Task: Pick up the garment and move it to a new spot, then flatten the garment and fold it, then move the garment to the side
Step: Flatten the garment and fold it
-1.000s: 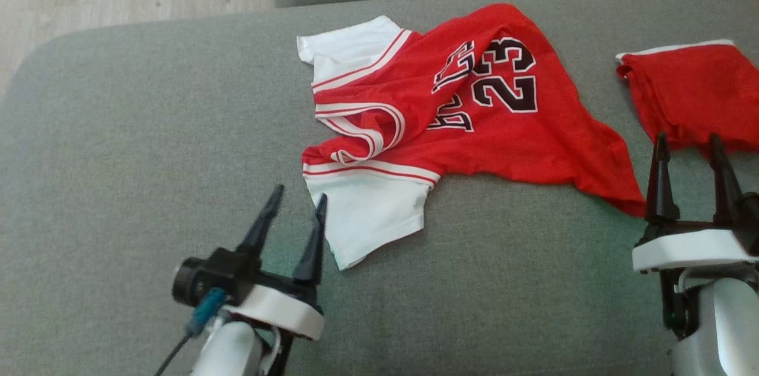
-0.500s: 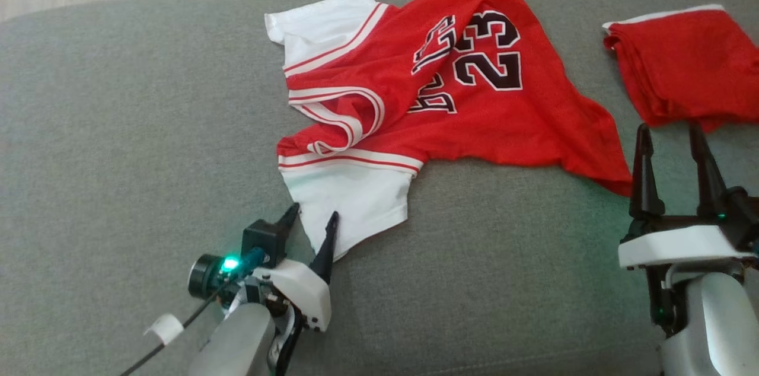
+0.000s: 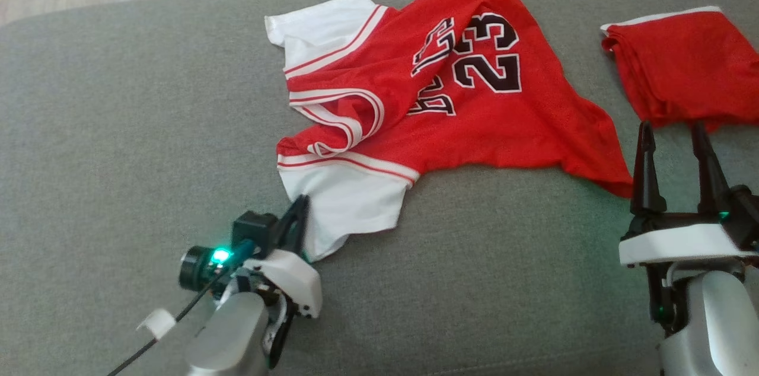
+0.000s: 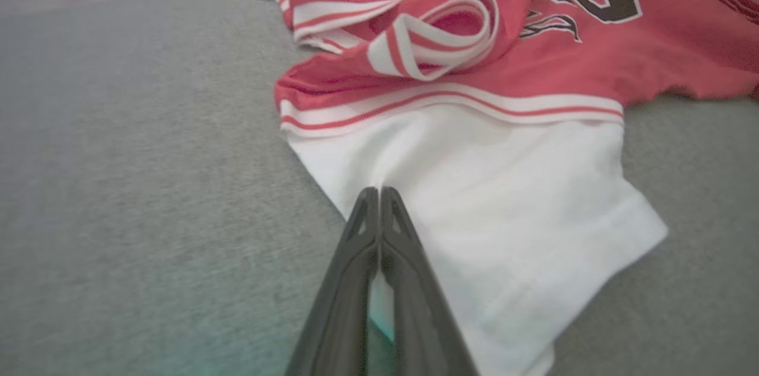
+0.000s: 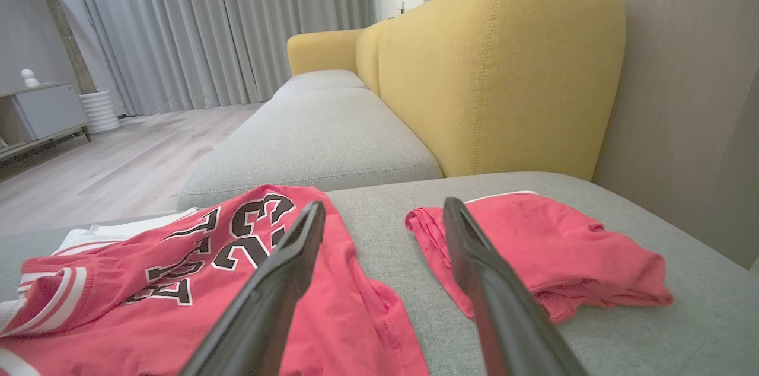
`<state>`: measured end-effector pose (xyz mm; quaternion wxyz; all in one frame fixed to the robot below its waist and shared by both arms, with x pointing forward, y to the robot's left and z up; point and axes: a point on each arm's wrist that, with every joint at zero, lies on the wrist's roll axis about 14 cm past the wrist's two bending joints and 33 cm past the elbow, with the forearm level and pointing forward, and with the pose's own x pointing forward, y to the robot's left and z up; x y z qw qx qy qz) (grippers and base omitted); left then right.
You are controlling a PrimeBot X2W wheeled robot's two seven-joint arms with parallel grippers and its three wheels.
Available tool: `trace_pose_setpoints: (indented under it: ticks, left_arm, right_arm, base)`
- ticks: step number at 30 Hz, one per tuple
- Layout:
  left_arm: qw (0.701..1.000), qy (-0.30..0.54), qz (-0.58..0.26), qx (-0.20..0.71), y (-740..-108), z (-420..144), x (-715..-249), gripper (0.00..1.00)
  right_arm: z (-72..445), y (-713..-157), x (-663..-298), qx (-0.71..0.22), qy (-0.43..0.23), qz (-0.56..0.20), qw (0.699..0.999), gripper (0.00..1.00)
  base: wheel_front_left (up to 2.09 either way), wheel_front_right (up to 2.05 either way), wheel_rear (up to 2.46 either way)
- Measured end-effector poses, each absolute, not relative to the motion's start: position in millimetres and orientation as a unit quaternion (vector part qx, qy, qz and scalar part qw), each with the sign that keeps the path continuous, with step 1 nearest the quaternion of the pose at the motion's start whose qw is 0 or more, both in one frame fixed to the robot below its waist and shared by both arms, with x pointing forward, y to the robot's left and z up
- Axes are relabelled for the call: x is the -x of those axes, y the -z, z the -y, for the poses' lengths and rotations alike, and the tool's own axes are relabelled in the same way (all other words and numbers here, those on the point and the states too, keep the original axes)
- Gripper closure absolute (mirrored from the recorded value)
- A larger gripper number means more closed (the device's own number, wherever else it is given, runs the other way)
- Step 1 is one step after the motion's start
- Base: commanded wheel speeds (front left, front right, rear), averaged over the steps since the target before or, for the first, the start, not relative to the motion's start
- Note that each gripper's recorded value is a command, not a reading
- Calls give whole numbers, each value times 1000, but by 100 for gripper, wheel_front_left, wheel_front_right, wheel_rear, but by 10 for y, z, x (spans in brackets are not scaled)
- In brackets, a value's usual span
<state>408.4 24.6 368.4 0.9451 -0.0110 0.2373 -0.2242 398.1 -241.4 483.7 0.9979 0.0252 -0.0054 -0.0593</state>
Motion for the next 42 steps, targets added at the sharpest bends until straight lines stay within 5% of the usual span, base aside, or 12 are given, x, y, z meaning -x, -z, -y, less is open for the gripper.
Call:
trace_pose_setpoints:
  ticks: [12, 14, 15, 29, 37, 42]
  left_arm:
    - [976, 147, -156, 24, -4040, -789, -4273, 100]
    - [976, 155, -151, 30, -4071, -764, -4229, 20]
    - [976, 157, -149, 33, -4078, -762, -4203, 0]
    - [991, 98, -56, 70, -4573, -1059, -3949, 0]
    - [991, 101, -70, 61, -4462, -1068, -3840, 0]
    - [982, 102, -153, 43, -4005, -1053, -3756, 0]
  right_arm:
    - [2136, -4857, -4025, -31, 19, 7, 999, 0]
    - [2061, -4827, -4008, -32, 8, 2, 999, 0]
    - [2035, -4804, -3991, -32, 5, -2, 999, 0]
    - [1851, -4748, -3871, -33, -21, -11, 999, 0]
    - [1789, -4746, -3864, -32, -31, -12, 999, 0]
    - [1851, -4690, -3849, -32, -21, -20, 999, 0]
  base:
    - [0, 0, 0]
    - [0, 0, 0]
    - [0, 0, 0]
    - [0, 0, 0]
    - [0, 0, 0]
    - [0, 0, 0]
